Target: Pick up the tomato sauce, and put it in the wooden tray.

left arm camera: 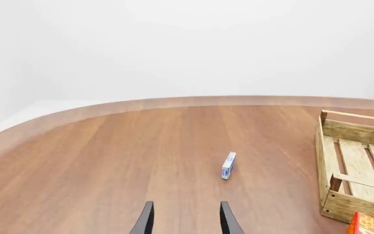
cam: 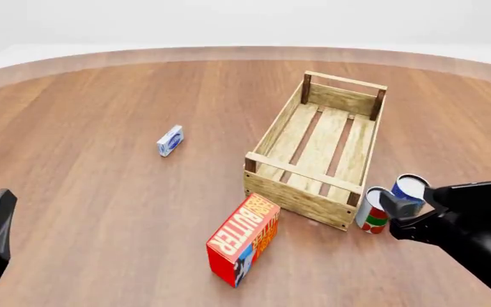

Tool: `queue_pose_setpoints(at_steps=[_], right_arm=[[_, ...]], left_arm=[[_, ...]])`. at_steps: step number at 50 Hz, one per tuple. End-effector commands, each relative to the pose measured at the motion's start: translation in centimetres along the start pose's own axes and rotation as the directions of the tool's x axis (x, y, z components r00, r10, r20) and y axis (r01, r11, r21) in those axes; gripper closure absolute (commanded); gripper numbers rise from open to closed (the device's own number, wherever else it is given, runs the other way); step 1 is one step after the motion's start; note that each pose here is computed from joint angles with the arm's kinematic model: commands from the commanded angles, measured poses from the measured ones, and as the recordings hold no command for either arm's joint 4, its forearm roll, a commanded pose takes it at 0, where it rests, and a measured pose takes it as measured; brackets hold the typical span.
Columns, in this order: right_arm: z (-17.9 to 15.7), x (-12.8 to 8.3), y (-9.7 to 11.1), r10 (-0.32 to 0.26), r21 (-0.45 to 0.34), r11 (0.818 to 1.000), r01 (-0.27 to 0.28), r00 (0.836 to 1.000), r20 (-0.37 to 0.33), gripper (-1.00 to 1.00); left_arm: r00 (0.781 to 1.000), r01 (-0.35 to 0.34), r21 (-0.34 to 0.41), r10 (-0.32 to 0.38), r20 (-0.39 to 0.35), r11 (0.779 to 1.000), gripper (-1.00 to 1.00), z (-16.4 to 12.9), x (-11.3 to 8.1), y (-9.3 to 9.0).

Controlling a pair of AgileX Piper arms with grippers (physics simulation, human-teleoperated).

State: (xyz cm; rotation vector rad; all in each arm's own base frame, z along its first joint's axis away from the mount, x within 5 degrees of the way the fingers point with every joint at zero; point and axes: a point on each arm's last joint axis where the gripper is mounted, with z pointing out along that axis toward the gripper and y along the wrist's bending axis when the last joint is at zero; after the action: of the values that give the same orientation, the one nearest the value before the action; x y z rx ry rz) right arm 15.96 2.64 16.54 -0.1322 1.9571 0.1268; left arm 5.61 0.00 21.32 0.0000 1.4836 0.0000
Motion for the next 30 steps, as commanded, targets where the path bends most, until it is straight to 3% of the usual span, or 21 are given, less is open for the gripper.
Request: queue_pose_setpoints(at_steps=[1, 30], right_arm=[[0.7, 0.6, 0.0, 0.004, -0.003, 1.0, -0.004, 1.0, -0.012, -1.0], [1.8, 1.3, 0.2, 0.007, -0.011, 1.0, -0.008, 0.999, -0.033, -1.0]], left_arm=[[1.0, 0.0, 0.0, 0.0, 0.0, 1.0, -1.0, 0.0, 0.0, 0.0], [1.0, 0.0, 0.0, 0.0, 0.0, 1.0, -1.0, 0.0, 0.0, 0.0]])
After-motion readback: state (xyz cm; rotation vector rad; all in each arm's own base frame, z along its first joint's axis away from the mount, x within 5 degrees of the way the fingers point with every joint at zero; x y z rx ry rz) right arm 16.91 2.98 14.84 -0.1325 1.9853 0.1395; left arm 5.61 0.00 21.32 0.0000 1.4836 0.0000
